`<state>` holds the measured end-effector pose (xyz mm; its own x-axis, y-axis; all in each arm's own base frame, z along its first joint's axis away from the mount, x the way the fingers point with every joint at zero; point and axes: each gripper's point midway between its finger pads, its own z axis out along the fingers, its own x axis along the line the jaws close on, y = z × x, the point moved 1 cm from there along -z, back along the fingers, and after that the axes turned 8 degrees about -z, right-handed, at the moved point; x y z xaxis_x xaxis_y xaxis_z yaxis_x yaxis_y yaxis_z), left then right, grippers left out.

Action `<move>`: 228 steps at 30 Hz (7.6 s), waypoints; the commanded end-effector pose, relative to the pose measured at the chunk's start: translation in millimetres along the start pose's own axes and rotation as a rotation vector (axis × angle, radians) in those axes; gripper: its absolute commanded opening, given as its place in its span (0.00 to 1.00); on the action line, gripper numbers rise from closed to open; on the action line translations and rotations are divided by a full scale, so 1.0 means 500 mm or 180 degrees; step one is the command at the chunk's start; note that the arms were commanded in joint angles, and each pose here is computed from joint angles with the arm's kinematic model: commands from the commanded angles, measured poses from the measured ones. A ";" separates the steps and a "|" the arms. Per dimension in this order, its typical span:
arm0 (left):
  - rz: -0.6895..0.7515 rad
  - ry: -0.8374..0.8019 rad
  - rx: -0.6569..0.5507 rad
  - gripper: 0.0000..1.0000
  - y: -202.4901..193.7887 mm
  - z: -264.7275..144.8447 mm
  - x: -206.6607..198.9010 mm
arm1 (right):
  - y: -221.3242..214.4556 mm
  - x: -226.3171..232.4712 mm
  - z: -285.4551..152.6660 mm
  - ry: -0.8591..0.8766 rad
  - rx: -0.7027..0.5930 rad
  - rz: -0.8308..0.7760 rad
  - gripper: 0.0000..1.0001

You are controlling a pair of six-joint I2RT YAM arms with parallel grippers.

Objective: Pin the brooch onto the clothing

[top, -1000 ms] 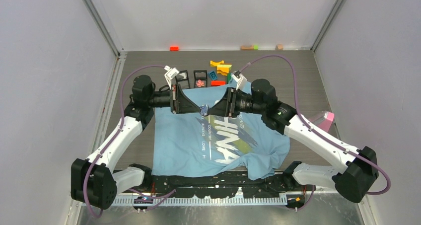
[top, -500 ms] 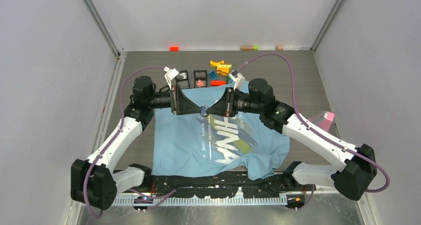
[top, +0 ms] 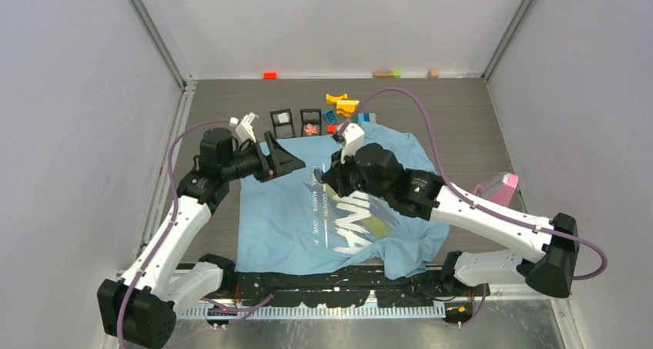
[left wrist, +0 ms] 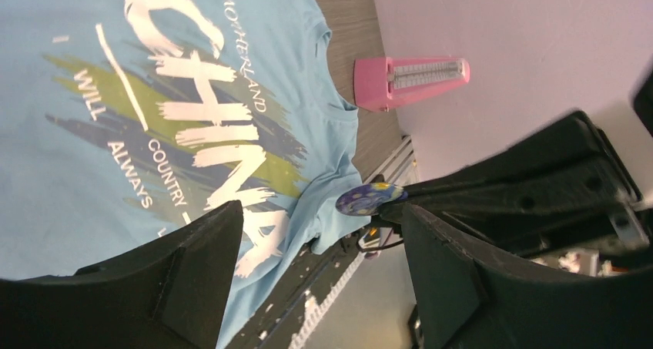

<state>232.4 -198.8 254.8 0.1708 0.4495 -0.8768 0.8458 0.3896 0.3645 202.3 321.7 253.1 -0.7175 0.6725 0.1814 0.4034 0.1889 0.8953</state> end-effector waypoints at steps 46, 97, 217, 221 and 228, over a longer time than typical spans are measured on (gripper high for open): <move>-0.0363 -0.0112 -0.0342 0.00 0.003 0.049 0.023 | 0.031 0.051 0.024 -0.1024 -0.0159 -0.1599 0.72; 0.1170 -0.1984 0.1119 0.00 -0.153 -0.097 -0.156 | 0.084 0.126 -0.095 0.2024 0.0026 0.0903 0.32; 0.0843 -0.1977 0.0631 0.00 -0.123 -0.042 -0.157 | 0.020 0.053 -0.013 0.1269 -0.0002 0.1194 0.07; 0.0838 -0.1970 0.0631 0.00 -0.122 -0.040 -0.155 | 0.016 0.070 -0.013 0.1460 0.0110 0.1157 0.09; 0.0770 -0.1898 0.0565 0.00 -0.115 -0.025 -0.143 | 0.025 0.096 -0.039 0.1741 0.0180 0.1050 0.23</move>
<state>166.8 -239.6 277.9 0.4753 0.0086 -0.8798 0.8701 0.1438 0.4714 177.9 337.2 286.4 -0.7128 0.2896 0.6387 0.6664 -0.0041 0.7456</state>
